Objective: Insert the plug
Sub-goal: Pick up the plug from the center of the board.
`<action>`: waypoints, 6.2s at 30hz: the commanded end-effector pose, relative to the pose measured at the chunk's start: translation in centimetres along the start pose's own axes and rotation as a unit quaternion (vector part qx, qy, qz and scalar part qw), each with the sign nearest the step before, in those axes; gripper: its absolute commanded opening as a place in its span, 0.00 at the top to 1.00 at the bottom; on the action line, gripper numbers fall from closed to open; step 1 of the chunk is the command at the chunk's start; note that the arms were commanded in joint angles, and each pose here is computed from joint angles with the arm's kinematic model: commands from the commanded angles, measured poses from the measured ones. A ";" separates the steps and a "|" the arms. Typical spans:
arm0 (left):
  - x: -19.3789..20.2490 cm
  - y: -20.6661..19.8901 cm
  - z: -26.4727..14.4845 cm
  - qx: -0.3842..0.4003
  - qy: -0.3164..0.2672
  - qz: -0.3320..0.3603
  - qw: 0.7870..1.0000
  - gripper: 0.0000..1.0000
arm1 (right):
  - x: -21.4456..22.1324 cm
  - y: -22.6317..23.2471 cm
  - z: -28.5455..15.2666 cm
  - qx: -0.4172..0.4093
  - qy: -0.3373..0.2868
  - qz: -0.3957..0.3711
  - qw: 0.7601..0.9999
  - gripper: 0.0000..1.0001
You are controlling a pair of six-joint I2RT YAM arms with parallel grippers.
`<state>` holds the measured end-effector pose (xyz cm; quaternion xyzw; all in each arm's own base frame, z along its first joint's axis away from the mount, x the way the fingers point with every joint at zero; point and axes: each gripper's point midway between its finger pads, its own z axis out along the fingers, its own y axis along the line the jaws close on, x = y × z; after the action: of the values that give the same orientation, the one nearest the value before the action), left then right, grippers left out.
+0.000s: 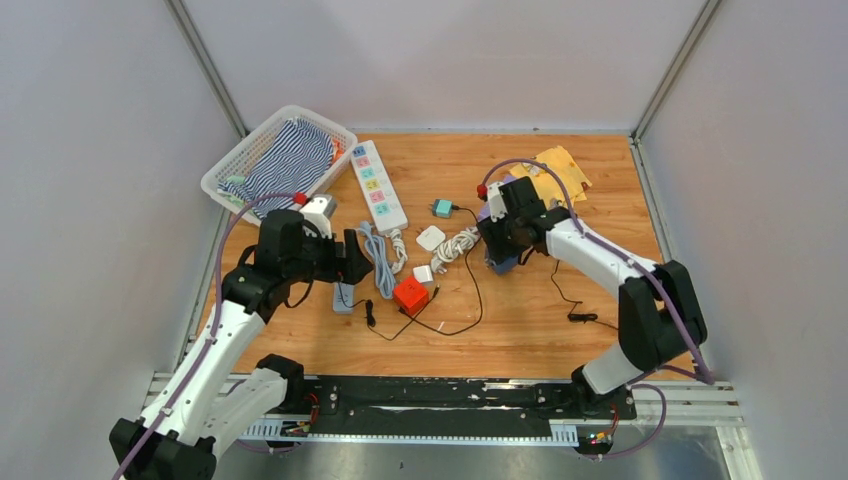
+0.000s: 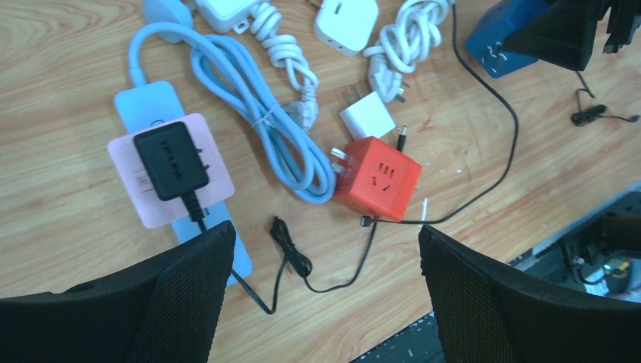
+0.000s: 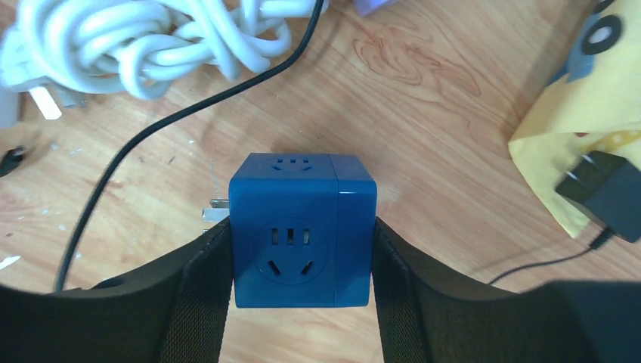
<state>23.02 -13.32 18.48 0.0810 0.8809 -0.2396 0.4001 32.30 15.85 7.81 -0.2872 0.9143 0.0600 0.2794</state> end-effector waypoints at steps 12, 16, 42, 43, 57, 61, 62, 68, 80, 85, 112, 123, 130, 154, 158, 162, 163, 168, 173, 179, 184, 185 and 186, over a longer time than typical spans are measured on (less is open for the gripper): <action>-4.6 -8.0 -1.9 0.198 -0.034 -0.029 0.979 0.10 | -6.8 9.6 -11.0 -0.120 -0.178 0.012 0.977 0.74; -5.2 -8.1 -1.3 0.212 -0.071 0.030 0.974 0.17 | -7.3 11.9 -13.4 -0.190 -0.194 0.052 0.961 0.75; 0.1 -15.6 -5.5 0.403 -0.208 0.620 0.640 0.18 | -2.4 20.6 -19.6 -0.474 -0.080 0.083 0.873 0.73; 0.3 -15.6 -5.2 0.407 -0.203 0.622 0.637 0.17 | -2.4 20.7 -19.5 -0.475 -0.080 0.081 0.873 0.73; 1.9 -17.6 -2.8 0.428 -0.160 0.650 0.607 0.15 | -2.2 21.9 -19.0 -0.488 -0.062 0.074 0.868 0.73; 2.7 -18.0 -2.7 0.436 -0.151 0.657 0.596 0.15 | -2.3 22.2 -18.9 -0.489 -0.059 0.073 0.867 0.73; 2.9 -18.1 -2.7 0.439 -0.151 0.658 0.593 0.15 | -2.3 22.3 -18.8 -0.489 -0.057 0.074 0.867 0.74; 4.1 -18.2 -2.3 0.440 -0.135 0.667 0.586 0.18 | -2.5 22.6 -18.9 -0.491 -0.057 0.074 0.866 0.74; 3.9 -17.5 -1.9 0.408 -0.109 0.668 0.613 0.48 | -2.8 22.5 -18.2 -0.483 -0.062 0.079 0.870 0.60; 3.2 -17.3 -1.7 0.390 -0.081 0.628 0.668 0.79 | -4.1 20.9 -18.3 -0.432 -0.115 0.080 0.891 0.35; -11.6 -16.8 -6.5 0.320 -0.235 0.114 0.911 1.00 | -12.1 14.6 -26.5 -0.305 -0.531 0.046 0.789 0.15; -13.9 -19.8 -10.4 0.399 -0.251 0.021 0.882 1.00 | -12.8 17.2 -30.3 -0.399 -0.589 0.019 0.702 0.09; -14.5 -22.2 -12.4 0.461 -0.269 -0.009 0.846 1.00 | -14.4 17.4 -31.6 -0.409 -0.601 0.039 0.685 0.12; -13.7 -23.4 -11.9 0.495 -0.273 -0.046 0.823 1.00 | -14.9 17.8 -36.2 -0.458 -0.649 0.042 0.606 0.09; -13.4 -23.4 -12.0 0.505 -0.276 -0.060 0.816 1.00 | -16.0 18.0 -36.1 -0.460 -0.647 0.053 0.606 0.11; -13.2 -23.2 -11.9 0.516 -0.276 -0.083 0.807 1.00 | -16.8 17.9 -36.1 -0.464 -0.649 0.066 0.599 0.18; -13.2 -23.2 -12.0 0.521 -0.278 -0.087 0.802 1.00 | -16.9 18.0 -36.2 -0.468 -0.649 0.067 0.596 0.19; -13.2 -23.2 -11.9 0.526 -0.280 -0.091 0.798 1.00 | -16.9 18.4 -36.8 -0.487 -0.654 0.070 0.575 0.14; -13.5 -22.8 -11.7 0.515 -0.295 -0.093 0.800 1.00 | -16.8 18.4 -36.2 -0.484 -0.652 0.077 0.578 0.09; -14.1 -21.8 -11.6 0.493 -0.321 -0.105 0.802 1.00 | -16.1 18.2 -36.0 -0.472 -0.658 0.073 0.582 0.08; -14.0 -21.2 -10.6 0.477 -0.325 -0.121 0.808 1.00 | -15.9 17.9 -35.7 -0.458 -0.662 0.073 0.589 0.08; -14.0 -21.1 -10.4 0.476 -0.323 -0.124 0.809 1.00 | -16.0 17.9 -35.6 -0.455 -0.660 0.076 0.593 0.08; -14.0 -21.1 -10.4 0.476 -0.322 -0.127 0.809 1.00 | -16.2 17.8 -35.4 -0.452 -0.657 0.079 0.598 0.09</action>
<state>18.05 -26.48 41.65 0.0816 0.4912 -0.6923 0.5223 16.93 29.65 44.15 -0.1909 0.3773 0.6691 0.6111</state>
